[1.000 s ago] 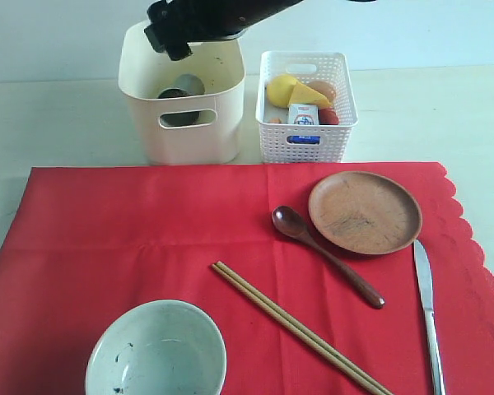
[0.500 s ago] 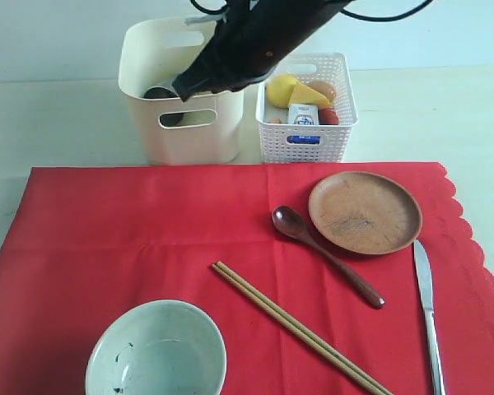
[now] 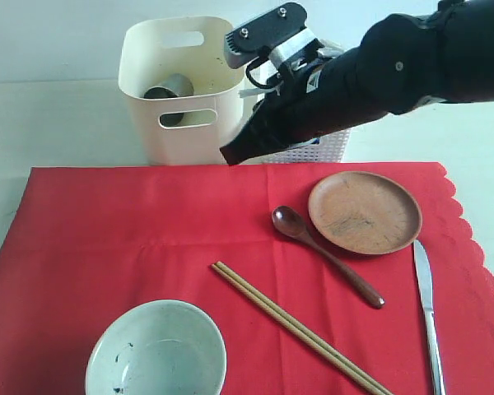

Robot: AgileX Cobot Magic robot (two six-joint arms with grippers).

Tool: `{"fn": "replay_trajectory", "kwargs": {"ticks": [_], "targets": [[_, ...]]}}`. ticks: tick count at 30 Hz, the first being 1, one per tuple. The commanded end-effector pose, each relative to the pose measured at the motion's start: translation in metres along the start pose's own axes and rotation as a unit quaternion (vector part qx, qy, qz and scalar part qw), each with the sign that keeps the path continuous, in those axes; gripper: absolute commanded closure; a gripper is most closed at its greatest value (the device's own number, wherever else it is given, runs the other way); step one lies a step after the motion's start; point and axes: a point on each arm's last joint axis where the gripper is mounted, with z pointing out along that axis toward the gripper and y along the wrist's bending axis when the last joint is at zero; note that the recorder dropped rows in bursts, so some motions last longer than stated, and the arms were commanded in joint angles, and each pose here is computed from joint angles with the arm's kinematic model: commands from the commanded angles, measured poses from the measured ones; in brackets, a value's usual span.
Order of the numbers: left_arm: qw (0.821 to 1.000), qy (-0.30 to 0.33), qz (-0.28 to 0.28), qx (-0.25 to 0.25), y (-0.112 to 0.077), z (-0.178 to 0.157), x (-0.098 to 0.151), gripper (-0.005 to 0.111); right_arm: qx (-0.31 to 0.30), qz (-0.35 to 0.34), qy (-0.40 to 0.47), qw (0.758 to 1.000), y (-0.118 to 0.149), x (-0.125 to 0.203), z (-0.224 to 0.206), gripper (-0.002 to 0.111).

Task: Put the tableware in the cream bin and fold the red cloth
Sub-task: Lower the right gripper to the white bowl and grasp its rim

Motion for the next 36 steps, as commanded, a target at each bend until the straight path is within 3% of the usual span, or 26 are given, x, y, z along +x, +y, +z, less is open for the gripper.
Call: {"fn": "replay_trajectory", "kwargs": {"ticks": [1, 14, 18, 21, 28, 32, 36], "targets": [[1.0, -0.007, -0.001, -0.001, 0.0, -0.001, -0.001, 0.107, -0.003, -0.009, -0.019, 1.0, 0.002, -0.006, -0.019, 0.108], [1.0, -0.007, -0.001, -0.001, 0.0, -0.001, -0.001, 0.107, -0.129, -0.131, 0.061, 0.981, 0.088, 0.003, -0.07, 0.108], [1.0, -0.007, -0.001, -0.001, 0.0, -0.001, -0.001, 0.107, -0.143, -0.118, 0.08, 0.98, 0.102, 0.009, -0.067, 0.106], [1.0, -0.007, -0.001, -0.001, 0.0, -0.001, -0.001, 0.107, -0.143, -0.111, 0.091, 0.979, 0.107, 0.012, -0.06, 0.095], [1.0, -0.007, -0.001, -0.001, 0.0, -0.001, -0.001, 0.107, -0.144, -0.105, 0.127, 0.976, 0.111, 0.024, -0.035, 0.057], [1.0, -0.007, -0.001, -0.001, 0.0, -0.001, -0.001, 0.107, -0.151, -0.093, 0.152, 0.972, 0.116, 0.029, -0.016, 0.049], [1.0, -0.007, -0.001, -0.001, 0.0, -0.001, -0.001, 0.107, -0.158, -0.085, 0.185, 0.966, 0.12, 0.032, 0.001, 0.049]]}}
